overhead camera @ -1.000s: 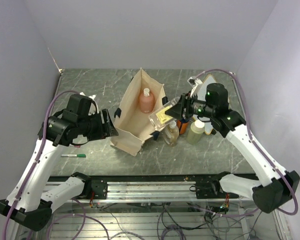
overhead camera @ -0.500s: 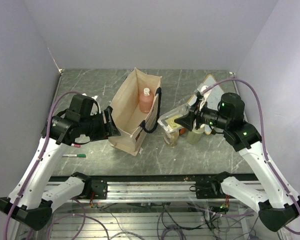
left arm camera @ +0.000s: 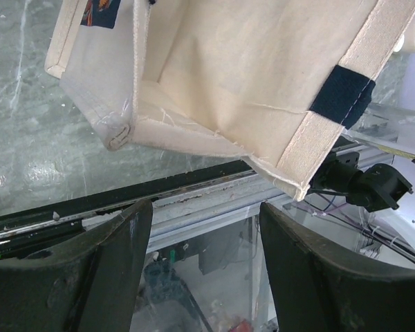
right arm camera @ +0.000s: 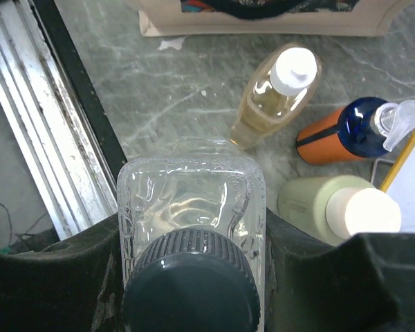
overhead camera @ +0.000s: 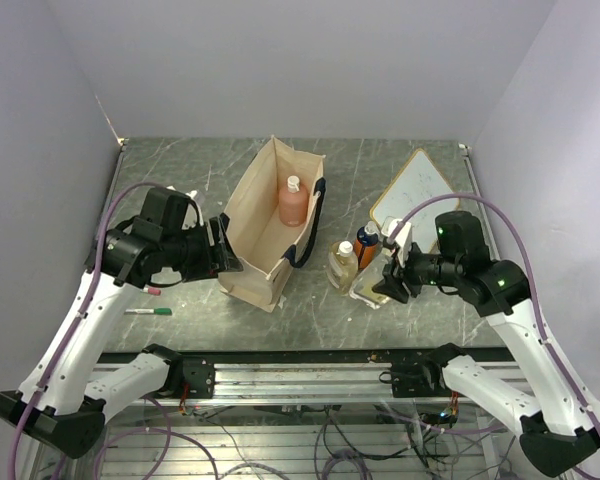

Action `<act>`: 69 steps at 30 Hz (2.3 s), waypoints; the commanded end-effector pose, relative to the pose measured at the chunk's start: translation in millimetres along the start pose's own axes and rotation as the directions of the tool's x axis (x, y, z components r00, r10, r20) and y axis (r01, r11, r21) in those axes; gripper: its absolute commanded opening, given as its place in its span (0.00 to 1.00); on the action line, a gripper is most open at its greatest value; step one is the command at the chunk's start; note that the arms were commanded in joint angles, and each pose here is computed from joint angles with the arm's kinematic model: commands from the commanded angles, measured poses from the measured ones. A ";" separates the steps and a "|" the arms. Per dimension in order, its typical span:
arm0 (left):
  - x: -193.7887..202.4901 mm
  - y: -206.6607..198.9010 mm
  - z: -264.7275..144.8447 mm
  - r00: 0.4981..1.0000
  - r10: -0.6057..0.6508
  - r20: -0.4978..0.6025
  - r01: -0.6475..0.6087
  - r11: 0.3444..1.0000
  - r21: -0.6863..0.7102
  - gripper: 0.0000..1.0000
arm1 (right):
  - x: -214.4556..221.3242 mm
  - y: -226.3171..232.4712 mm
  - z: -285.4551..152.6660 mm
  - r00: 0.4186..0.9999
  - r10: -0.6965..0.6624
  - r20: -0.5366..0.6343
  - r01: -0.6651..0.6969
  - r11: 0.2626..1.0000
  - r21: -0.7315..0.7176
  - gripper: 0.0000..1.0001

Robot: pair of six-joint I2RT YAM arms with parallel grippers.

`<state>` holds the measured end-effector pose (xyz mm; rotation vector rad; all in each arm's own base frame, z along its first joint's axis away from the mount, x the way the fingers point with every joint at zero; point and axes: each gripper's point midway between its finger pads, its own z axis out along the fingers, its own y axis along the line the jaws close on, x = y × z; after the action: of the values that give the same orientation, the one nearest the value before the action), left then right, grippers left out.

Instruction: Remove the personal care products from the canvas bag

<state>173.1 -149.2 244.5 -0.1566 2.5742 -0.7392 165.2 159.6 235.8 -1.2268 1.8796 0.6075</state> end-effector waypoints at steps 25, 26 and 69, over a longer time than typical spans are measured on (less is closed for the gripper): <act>-40.4 -18.7 10.9 1.000 0.015 0.025 -0.014 1.000 -0.016 0.73 | 100.2 -22.6 84.5 0.957 -0.279 -0.079 0.271 0.958 -0.096 0.00; -40.8 -19.7 12.7 1.000 0.010 0.026 -0.009 1.000 -0.009 0.73 | 101.5 -23.6 83.5 0.956 -0.283 -0.084 0.275 0.957 -0.088 0.07; 3.8 8.3 -29.9 0.995 0.036 0.096 -0.035 0.999 -0.016 0.73 | -166.8 -120.3 47.0 0.727 0.559 0.399 -0.652 0.744 0.146 1.00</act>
<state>160.6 -135.1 251.0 -0.1704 2.5048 -0.7078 313.0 199.6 331.4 -0.3379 1.9467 0.6877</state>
